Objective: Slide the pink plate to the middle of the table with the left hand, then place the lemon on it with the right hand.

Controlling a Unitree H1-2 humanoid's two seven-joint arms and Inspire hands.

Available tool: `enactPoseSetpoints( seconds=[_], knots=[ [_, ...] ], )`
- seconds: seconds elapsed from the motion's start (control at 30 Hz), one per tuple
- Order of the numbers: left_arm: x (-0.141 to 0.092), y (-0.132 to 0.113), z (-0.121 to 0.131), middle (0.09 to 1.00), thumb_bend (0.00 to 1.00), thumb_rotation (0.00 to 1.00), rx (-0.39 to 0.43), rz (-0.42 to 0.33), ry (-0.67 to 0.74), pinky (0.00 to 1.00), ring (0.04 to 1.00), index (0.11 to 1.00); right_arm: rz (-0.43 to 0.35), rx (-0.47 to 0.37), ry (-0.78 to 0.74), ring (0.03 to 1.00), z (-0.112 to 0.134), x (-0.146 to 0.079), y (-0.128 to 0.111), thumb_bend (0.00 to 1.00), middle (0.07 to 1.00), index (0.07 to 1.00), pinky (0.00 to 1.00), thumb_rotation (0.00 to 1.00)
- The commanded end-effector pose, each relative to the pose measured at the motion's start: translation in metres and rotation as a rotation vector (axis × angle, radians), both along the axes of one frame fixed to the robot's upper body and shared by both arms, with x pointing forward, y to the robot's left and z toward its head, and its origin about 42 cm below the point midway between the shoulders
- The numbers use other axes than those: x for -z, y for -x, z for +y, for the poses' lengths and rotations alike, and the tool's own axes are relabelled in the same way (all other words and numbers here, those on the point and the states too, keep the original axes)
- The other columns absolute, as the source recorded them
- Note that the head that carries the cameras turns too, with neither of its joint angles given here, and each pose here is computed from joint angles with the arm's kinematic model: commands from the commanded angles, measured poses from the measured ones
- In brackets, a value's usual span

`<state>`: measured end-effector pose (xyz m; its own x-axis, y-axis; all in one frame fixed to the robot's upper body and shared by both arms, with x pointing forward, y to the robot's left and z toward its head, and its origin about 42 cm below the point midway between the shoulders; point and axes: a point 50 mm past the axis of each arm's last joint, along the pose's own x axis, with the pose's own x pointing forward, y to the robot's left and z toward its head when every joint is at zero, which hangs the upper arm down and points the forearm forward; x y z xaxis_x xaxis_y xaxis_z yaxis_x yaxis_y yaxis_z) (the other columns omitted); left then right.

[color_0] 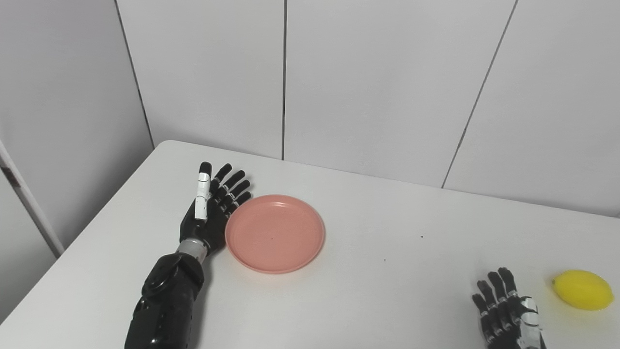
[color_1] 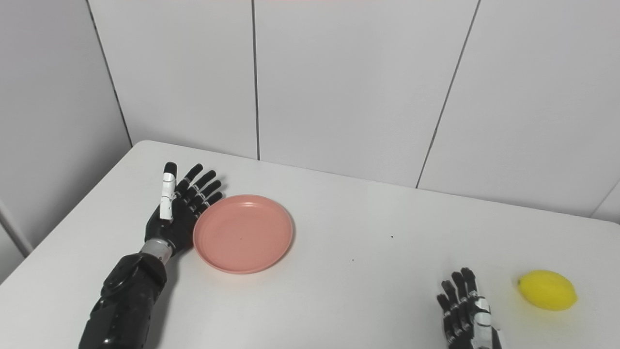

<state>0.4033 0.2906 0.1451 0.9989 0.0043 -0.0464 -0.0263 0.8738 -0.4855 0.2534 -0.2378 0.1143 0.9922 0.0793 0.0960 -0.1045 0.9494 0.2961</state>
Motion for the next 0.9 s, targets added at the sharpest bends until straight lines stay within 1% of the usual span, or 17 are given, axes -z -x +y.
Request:
enactPoseSetpoints(
  seconds=[0.0, 0.23, 0.37, 0.43, 0.57, 0.8, 0.87],
  knots=[
    [0.018, 0.006, -0.012, 0.858, 0.84, 0.81, 0.028, 0.084, 0.001, 0.88, 0.860, 0.914, 0.027, -0.004, -0.015, 0.984, 0.007, 0.008, 0.006, 0.68, 1.000, 1.000, 1.00, 0.94],
    [0.018, 0.007, -0.027, 0.831, 0.86, 0.82, 0.041, 0.098, -0.031, 0.83, 0.842, 0.901, 0.026, -0.004, -0.020, 0.982, 0.009, 0.008, 0.007, 0.69, 1.000, 1.000, 1.00, 0.95],
    [0.020, 0.010, -0.040, 0.823, 0.86, 0.82, 0.021, 0.099, -0.024, 0.83, 0.835, 0.911, 0.026, 0.003, -0.020, 0.976, 0.012, 0.006, 0.007, 0.69, 0.996, 0.997, 1.00, 0.95],
    [0.021, 0.011, -0.045, 0.814, 0.85, 0.82, 0.011, 0.098, -0.018, 0.80, 0.822, 0.899, 0.026, 0.005, -0.020, 0.973, 0.012, 0.006, 0.007, 0.69, 0.993, 0.995, 1.00, 0.95],
    [0.022, 0.013, -0.057, 0.809, 0.85, 0.82, 0.000, 0.099, -0.010, 0.80, 0.821, 0.883, 0.027, 0.004, -0.018, 0.975, 0.013, 0.006, 0.006, 0.70, 0.991, 0.993, 1.00, 0.94],
    [0.021, 0.019, -0.076, 0.822, 0.84, 0.80, -0.021, 0.086, 0.032, 0.80, 0.823, 0.901, 0.023, -0.001, -0.007, 0.975, 0.016, 0.004, 0.007, 0.71, 0.991, 0.993, 1.00, 0.95],
    [0.021, 0.020, -0.080, 0.813, 0.83, 0.80, -0.030, 0.083, 0.031, 0.80, 0.822, 0.898, 0.019, -0.001, -0.002, 0.972, 0.018, 0.004, 0.007, 0.70, 0.988, 0.989, 1.00, 0.96]
  ],
)
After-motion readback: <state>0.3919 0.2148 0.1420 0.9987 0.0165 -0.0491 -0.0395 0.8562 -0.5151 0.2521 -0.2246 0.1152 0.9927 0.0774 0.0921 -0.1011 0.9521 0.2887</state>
